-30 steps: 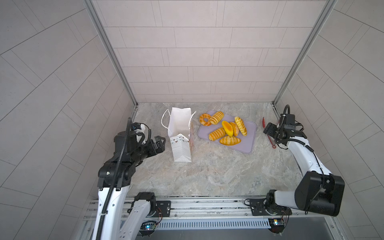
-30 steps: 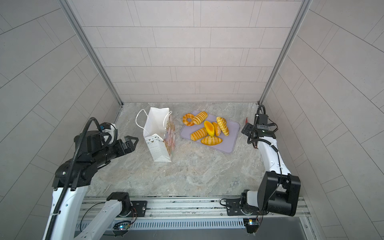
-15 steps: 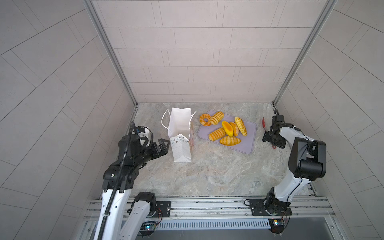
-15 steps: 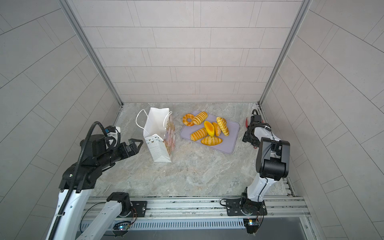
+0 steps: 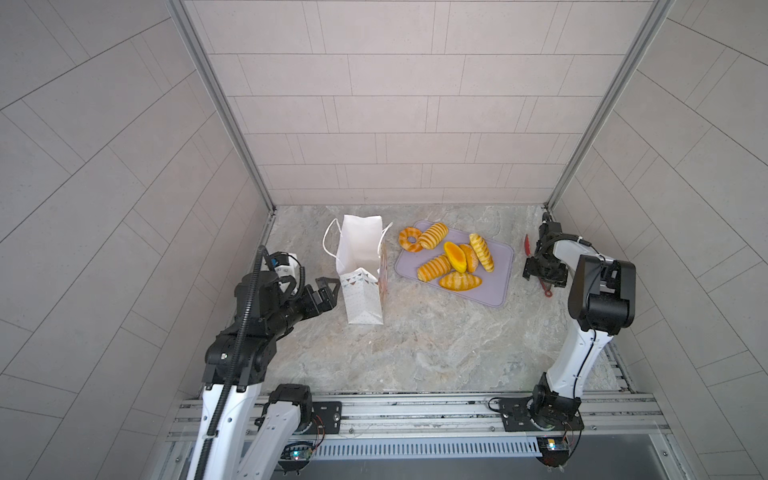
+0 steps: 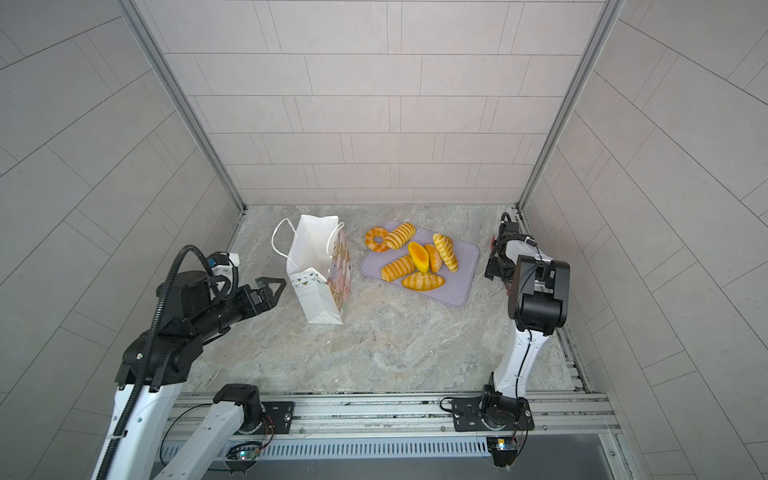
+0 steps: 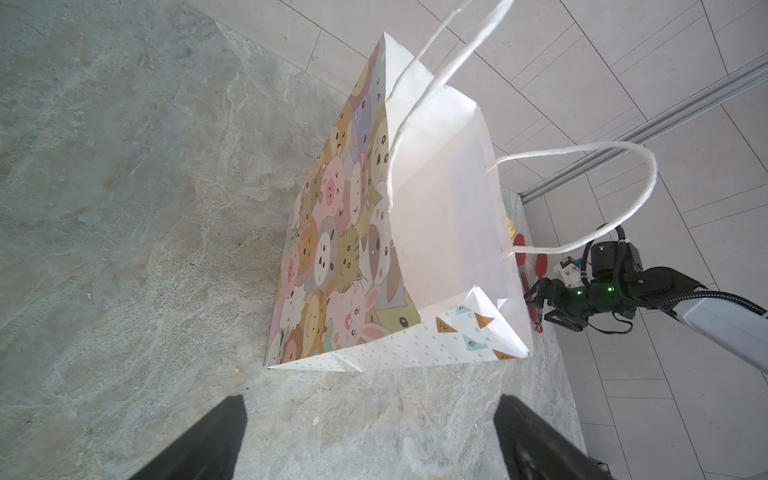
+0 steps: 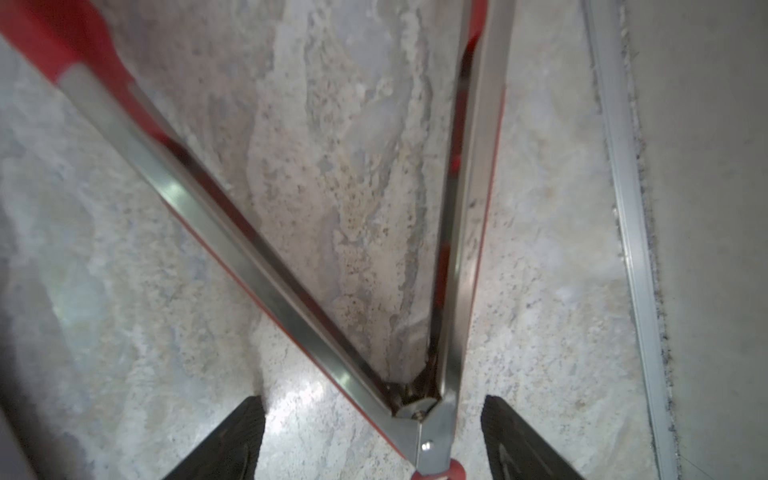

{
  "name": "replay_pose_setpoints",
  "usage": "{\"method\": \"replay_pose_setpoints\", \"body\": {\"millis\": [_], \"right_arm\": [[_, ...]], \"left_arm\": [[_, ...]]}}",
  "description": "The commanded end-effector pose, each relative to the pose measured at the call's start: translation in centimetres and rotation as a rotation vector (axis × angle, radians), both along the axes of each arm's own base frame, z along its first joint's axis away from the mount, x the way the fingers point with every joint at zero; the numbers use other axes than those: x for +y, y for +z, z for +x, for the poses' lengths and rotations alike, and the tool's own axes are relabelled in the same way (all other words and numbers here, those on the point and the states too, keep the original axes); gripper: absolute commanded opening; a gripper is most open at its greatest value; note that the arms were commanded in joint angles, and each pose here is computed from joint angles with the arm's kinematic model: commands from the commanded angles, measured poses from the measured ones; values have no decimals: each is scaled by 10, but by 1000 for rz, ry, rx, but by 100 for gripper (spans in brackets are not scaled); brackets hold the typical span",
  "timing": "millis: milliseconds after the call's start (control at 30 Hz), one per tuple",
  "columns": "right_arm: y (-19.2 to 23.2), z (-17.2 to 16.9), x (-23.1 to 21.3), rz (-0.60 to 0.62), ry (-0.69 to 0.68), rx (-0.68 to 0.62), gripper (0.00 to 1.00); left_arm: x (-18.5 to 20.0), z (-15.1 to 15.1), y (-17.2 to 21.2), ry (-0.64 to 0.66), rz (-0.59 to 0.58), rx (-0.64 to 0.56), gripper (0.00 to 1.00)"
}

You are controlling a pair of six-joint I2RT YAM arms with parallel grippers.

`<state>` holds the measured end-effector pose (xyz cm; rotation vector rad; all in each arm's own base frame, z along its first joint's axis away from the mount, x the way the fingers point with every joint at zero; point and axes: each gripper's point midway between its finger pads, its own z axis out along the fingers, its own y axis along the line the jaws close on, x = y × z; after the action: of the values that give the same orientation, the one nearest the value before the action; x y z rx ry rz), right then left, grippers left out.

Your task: Place the fake bread into the paper bag

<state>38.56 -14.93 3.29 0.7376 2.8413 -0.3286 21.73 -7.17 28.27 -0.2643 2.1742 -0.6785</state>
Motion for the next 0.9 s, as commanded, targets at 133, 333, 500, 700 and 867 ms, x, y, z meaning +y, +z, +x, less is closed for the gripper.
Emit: {"method": "replay_pose_setpoints", "body": {"millis": [133, 333, 500, 700, 867], "right_arm": [[-11, 7, -7, 42, 6, 46, 81], [-16, 23, -5, 81, 11, 43, 70], [-18, 31, 2, 133, -18, 3, 63], [-22, 35, 13, 167, -53, -19, 67], [-21, 34, 5, 105, -33, 16, 72]], "left_arm": [[2, 5, 2, 14, 12, -19, 100], [4, 6, -2, 21, 27, -7, 100], [5, 8, -3, 22, 28, -6, 100], [5, 9, -2, 23, 30, -7, 100], [6, 6, -1, 26, 39, -6, 100]]}}
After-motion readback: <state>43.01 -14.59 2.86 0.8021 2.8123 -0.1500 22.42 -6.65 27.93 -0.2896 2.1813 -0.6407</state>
